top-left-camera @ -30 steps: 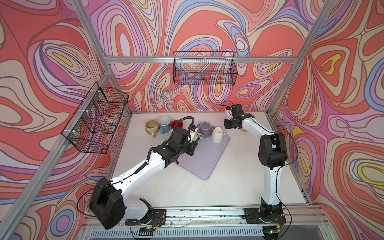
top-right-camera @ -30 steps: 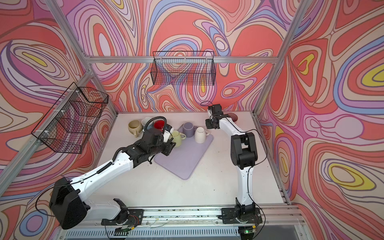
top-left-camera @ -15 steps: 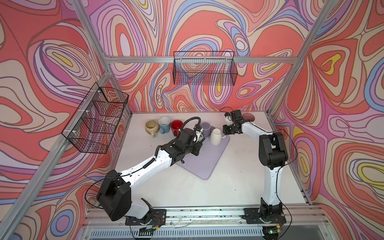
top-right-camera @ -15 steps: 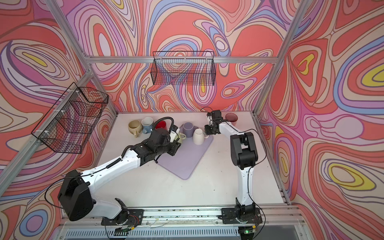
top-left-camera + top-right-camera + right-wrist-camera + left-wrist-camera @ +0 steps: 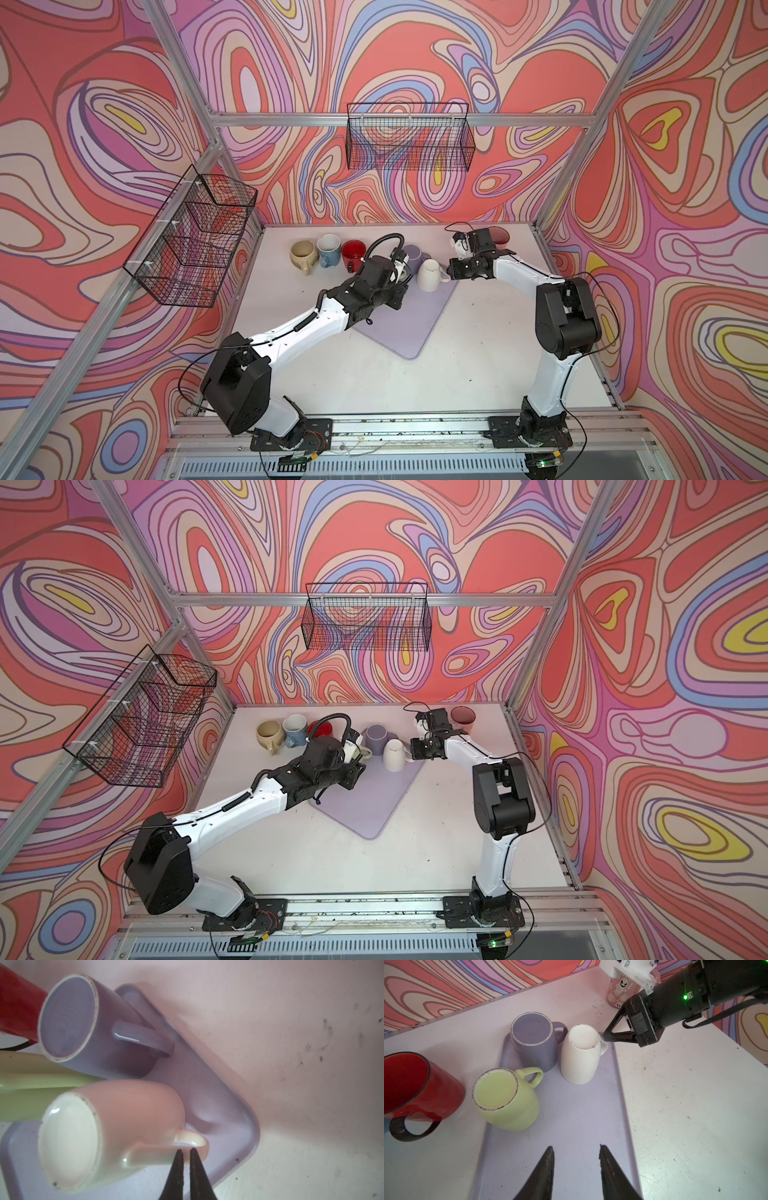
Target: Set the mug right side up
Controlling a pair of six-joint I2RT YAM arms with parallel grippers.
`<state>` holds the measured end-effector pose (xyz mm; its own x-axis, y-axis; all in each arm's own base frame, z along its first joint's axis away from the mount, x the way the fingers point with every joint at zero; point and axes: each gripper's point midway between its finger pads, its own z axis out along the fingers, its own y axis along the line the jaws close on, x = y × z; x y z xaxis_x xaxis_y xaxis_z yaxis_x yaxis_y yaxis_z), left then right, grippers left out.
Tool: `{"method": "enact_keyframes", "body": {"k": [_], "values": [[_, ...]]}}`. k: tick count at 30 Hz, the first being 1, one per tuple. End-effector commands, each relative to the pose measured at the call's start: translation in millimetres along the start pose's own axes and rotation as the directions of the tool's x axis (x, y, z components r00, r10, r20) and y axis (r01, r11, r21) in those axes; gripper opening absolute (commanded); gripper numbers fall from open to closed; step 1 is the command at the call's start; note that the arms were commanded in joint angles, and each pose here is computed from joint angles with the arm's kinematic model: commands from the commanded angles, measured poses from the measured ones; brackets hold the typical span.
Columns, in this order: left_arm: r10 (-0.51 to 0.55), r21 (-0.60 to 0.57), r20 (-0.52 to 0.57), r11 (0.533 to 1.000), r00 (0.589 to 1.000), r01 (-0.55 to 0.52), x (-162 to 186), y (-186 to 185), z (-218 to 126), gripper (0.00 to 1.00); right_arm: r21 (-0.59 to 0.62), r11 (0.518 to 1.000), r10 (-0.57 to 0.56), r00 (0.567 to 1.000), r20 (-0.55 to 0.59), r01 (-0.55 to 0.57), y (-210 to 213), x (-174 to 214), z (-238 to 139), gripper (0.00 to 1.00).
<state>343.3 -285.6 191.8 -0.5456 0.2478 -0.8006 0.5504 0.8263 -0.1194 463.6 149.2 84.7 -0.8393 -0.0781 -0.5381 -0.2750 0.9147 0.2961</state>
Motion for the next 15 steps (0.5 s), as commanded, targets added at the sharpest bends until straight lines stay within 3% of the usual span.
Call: {"method": "enact_keyframes", "body": {"k": [1,6,15], "values": [[-0.023,0.005,0.01,1.0,1.0,0.023,1.6,-0.4,8.6,0.39,-0.04,0.999,0.012,1.0,-0.024,-0.013,12.0,15.1,1.6,0.09],[-0.022,0.006,0.014,1.0,1.0,0.022,1.3,-0.6,8.1,0.38,0.017,1.0,0.012,1.0,-0.019,-0.012,5.7,18.5,-6.8,0.09],[-0.035,0.016,0.013,0.999,0.999,0.035,5.8,-1.3,4.0,0.38,0.126,0.992,0.0,1.0,0.026,-0.004,-10.0,-17.1,-7.2,0.1]]}}
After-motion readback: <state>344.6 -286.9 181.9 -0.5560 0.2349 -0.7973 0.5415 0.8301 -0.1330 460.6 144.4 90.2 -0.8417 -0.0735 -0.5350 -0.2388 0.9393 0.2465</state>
